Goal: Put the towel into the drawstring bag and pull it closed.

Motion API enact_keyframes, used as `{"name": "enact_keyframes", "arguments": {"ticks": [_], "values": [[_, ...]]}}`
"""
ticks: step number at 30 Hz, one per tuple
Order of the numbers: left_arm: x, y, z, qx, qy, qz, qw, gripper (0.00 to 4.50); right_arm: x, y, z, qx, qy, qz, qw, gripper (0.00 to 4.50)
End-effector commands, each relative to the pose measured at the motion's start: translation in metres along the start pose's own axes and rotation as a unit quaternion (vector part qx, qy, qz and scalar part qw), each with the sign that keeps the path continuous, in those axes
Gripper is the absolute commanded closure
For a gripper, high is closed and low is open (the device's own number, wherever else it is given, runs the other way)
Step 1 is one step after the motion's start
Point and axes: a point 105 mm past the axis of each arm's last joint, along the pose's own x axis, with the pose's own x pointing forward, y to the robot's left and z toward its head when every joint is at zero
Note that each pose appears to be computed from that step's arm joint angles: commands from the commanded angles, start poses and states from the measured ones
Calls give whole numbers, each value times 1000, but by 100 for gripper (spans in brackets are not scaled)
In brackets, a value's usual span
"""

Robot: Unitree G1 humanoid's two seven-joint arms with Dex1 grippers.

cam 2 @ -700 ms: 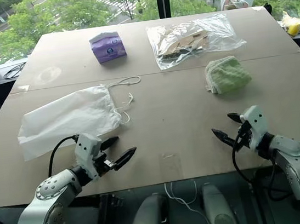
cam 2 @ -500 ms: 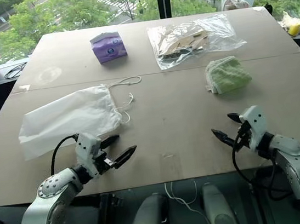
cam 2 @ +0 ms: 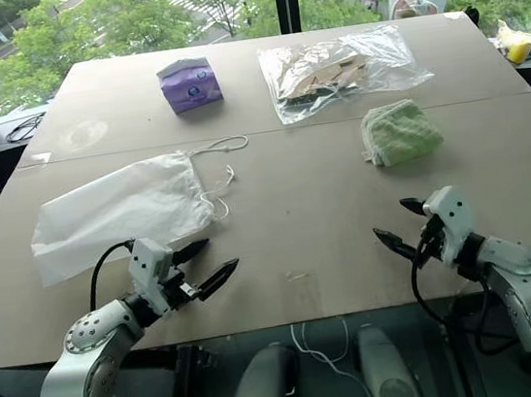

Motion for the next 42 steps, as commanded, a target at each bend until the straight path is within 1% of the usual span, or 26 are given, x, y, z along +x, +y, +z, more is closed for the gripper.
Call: {"name": "enact_keyframes", "arguments": {"ticks": [1, 5, 8, 10, 12, 14, 16, 18, 19, 21, 24, 26, 29, 33, 36, 39, 42], "values": [[-6, 8, -1, -5, 2, 22, 1000, 0, 0, -1, 11, -18, -19, 5, 1000, 6], [-5, 8, 7, -16, -14, 31, 999, 0, 1, -2, 13, -22, -21, 6, 1000, 6], [0, 3, 27, -38, -49, 37, 997, 0, 5, -1, 25, -6, -46, 22, 999, 6], [4, 3, 40, -60, -74, 41, 995, 0, 10, 5, 35, 15, -62, 58, 996, 6], [10, 7, 52, -61, -88, 48, 993, 0, 18, 15, 47, 16, -77, 103, 992, 6], [17, 12, 73, -56, -111, 59, 990, 0, 26, 26, 67, 5, -102, 150, 983, 6], [22, 19, 95, -60, -135, 78, 986, 0, 31, 29, 85, 6, -122, 173, 977, 6], [27, 28, 110, -63, -152, 114, 980, 0, 32, 30, 100, -1, -134, 188, 973, 6], [31, 35, 117, -65, -156, 149, 974, 0, 32, 29, 108, -9, -139, 194, 971, 6], [37, 43, 125, -74, -162, 194, 965, 0, 32, 29, 117, -18, -145, 202, 968, 6], [53, 53, 124, -73, -132, 275, 949, 0, 32, 28, 123, -26, -150, 204, 967, 6], [56, 58, 118, -55, -104, 327, 938, 0, 32, 29, 123, -27, -149, 204, 967, 6], [53, 67, 107, -30, -61, 398, 915, 0, 32, 30, 122, -29, -147, 203, 968, 6], [39, 85, 88, 1, -3, 470, 883, 0, 32, 32, 118, -25, -148, 195, 969, 6], [34, 97, 79, 11, 16, 497, 867, 0, 33, 32, 116, -21, -147, 190, 970, 6], [40, 101, 76, 35, 34, 499, 865, 0, 34, 32, 114, -21, -147, 186, 971, 6], [52, 99, 73, 57, 47, 480, 874, 0, 35, 32, 115, -21, -150, 184, 971, 6]]}}
